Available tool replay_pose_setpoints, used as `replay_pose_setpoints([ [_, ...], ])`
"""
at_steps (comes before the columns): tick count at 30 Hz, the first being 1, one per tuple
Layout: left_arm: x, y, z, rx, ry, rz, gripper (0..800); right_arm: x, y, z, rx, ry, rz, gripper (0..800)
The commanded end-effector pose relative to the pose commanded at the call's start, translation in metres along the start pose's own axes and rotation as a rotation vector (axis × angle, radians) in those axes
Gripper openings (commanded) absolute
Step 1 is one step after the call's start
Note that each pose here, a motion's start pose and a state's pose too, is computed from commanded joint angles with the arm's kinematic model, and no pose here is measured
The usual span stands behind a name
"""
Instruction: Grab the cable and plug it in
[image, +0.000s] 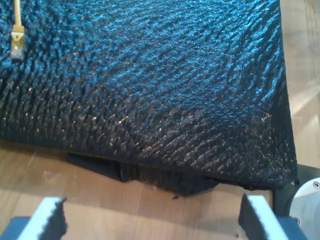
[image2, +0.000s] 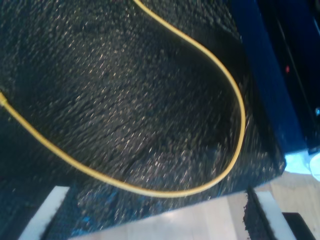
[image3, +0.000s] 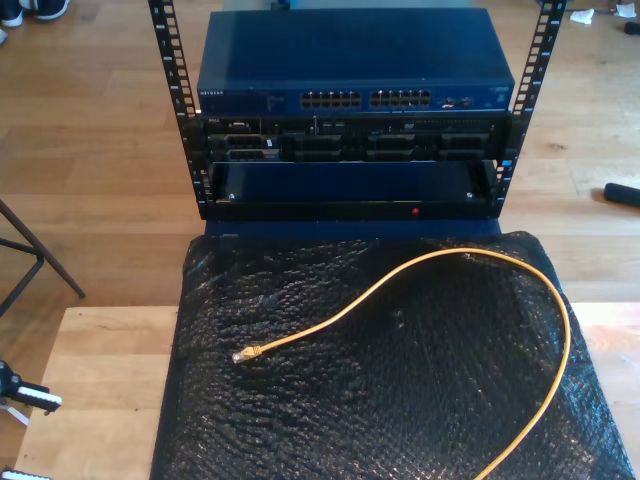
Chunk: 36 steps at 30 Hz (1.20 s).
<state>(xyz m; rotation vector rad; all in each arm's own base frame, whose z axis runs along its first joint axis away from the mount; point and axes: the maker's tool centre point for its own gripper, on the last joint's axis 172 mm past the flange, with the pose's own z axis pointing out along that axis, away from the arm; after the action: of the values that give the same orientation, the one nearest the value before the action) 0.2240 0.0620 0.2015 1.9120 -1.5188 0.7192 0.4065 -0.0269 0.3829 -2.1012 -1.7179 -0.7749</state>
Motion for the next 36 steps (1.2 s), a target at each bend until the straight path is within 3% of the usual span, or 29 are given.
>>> replay_pose_setpoints([
  [13, -0.001, 0.000, 0.001, -0.003, 0.004, -0.005, 800, 0.089, -0.003, 0.098, 0.123, -0.017, -0.096, 781],
  [23, -0.002, 0.000, 0.002, -0.008, 0.009, -0.008, 800, 0.125, -0.035, 0.189, 0.199, -0.236, -0.236, 781],
  [36, -0.001, 0.001, 0.003, -0.010, 0.011, -0.015, 800, 0.166, -0.087, 0.310, 0.216, -0.422, -0.390, 778],
])
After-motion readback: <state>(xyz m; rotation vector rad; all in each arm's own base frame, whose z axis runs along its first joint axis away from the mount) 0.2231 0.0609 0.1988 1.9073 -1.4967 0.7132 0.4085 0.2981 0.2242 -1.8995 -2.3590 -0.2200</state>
